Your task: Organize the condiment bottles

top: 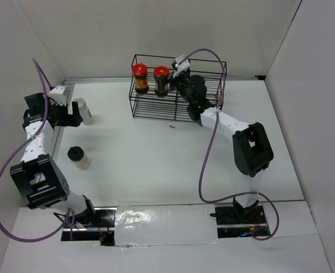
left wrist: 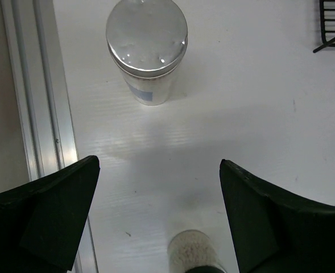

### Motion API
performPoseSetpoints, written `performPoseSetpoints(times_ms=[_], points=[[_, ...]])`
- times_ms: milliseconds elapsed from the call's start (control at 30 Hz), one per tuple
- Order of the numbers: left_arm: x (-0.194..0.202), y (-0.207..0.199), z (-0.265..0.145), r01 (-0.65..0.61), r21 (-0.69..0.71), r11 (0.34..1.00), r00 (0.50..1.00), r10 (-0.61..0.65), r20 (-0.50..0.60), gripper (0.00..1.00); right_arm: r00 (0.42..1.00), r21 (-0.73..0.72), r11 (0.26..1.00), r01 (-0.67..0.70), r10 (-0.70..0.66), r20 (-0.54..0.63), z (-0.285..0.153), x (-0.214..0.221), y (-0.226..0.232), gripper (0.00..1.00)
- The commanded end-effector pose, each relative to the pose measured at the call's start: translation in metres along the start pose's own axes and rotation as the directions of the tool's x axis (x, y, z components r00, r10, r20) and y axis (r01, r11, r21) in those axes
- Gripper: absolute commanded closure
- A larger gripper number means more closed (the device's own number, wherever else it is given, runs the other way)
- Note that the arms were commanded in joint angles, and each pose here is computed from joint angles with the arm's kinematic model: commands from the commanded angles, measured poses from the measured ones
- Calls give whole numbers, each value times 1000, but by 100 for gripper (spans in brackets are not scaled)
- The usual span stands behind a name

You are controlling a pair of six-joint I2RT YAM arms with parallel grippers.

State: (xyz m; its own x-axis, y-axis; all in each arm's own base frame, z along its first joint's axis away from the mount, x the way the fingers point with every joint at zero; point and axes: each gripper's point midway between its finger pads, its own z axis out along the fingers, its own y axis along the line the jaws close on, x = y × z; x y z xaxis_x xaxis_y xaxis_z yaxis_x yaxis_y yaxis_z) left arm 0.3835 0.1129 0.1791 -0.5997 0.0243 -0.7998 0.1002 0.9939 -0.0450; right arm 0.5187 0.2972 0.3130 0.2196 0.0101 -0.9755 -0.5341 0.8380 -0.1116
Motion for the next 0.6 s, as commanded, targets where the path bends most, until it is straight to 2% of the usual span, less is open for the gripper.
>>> performPoseSetpoints(times_ms=[0,167,333,567], points=[[-19,12,24,-158,-22,987,978,160,137,1,993,-13,999,38,-36,113,-15,-61,1,0],[-1,25,55,-186,-19,982,974,186,128,1,989,-17,997,69,-66,133,-35,-79,4,0],[3,23,71,-254,2,967,940,246,237,1,984,-25,995,96,-91,153,-51,-89,10,0],[11,18,94,-280,105,954,928,241,285,1,979,-23,988,151,-146,144,-64,-97,14,0]])
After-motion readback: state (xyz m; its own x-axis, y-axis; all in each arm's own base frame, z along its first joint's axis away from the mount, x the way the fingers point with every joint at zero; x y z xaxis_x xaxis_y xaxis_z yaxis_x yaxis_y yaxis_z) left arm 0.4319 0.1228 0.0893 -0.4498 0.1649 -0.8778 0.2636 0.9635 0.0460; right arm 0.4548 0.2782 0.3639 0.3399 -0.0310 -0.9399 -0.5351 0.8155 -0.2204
